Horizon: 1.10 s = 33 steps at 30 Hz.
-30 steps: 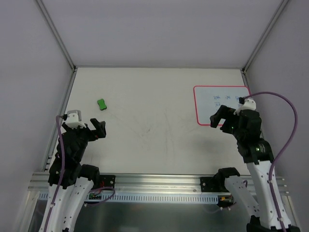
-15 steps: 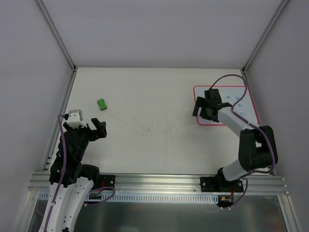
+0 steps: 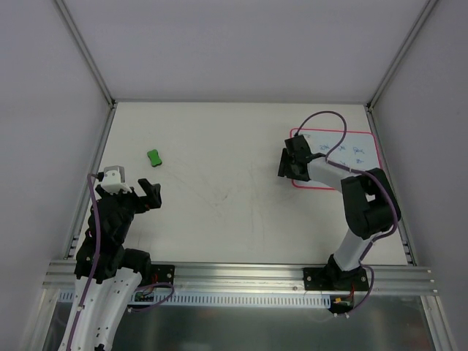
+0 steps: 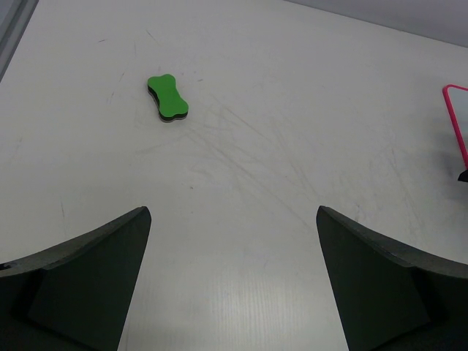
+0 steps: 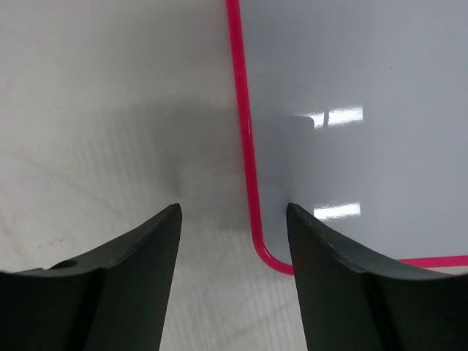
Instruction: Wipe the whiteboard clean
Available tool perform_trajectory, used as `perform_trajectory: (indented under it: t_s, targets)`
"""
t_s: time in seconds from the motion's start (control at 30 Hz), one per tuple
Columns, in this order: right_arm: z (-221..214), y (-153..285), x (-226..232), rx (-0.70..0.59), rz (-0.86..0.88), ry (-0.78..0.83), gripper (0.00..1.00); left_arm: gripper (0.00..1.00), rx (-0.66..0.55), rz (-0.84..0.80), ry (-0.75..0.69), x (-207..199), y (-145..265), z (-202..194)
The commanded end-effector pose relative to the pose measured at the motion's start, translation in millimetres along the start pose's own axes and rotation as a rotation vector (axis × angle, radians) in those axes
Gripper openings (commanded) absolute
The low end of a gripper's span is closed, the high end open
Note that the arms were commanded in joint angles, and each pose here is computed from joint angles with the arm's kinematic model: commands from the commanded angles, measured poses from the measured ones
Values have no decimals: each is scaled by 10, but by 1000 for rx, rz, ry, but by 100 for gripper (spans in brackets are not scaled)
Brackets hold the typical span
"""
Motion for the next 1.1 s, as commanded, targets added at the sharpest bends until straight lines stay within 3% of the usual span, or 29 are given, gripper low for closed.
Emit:
perform_trajectory:
  t_s: [0.0,0.13,0.4,0.63,0.8,0.9,1.07]
  targets:
    - [-230,0,381,58,96,10,62,99,-37,-3,9,-18,-22,45]
    - [-530,82,821,110,190,102,52,99,-36,-6,11,-19,-22,41]
    - [-1287,388,1832,161,374,376,50,99,-33,-7,10,-18,-24,33]
    - [-1244,753,2347,79,511,487,52,99,-32,-10,10,-19,-23,28]
    - [-827,1145,2029,-121,401,454,56,99,-33,-12,10,-18,-21,21]
    - [-657,1209,1478,-177,265,330,59,99,-35,-14,14,-20,-16,23]
    - [-779,1116,354,-148,66,77,62,99,-36,-16,14,-20,-14,20]
Point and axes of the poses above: each gripper's point midway between its finger pads, its own y axis back along the fingers, its own x axis along the line the jaws close on, z = x × y, the point moved 10 cm from there along y, back along the fingers, and after that the axes turned 3 degrees about y, right-handed, at the moved point
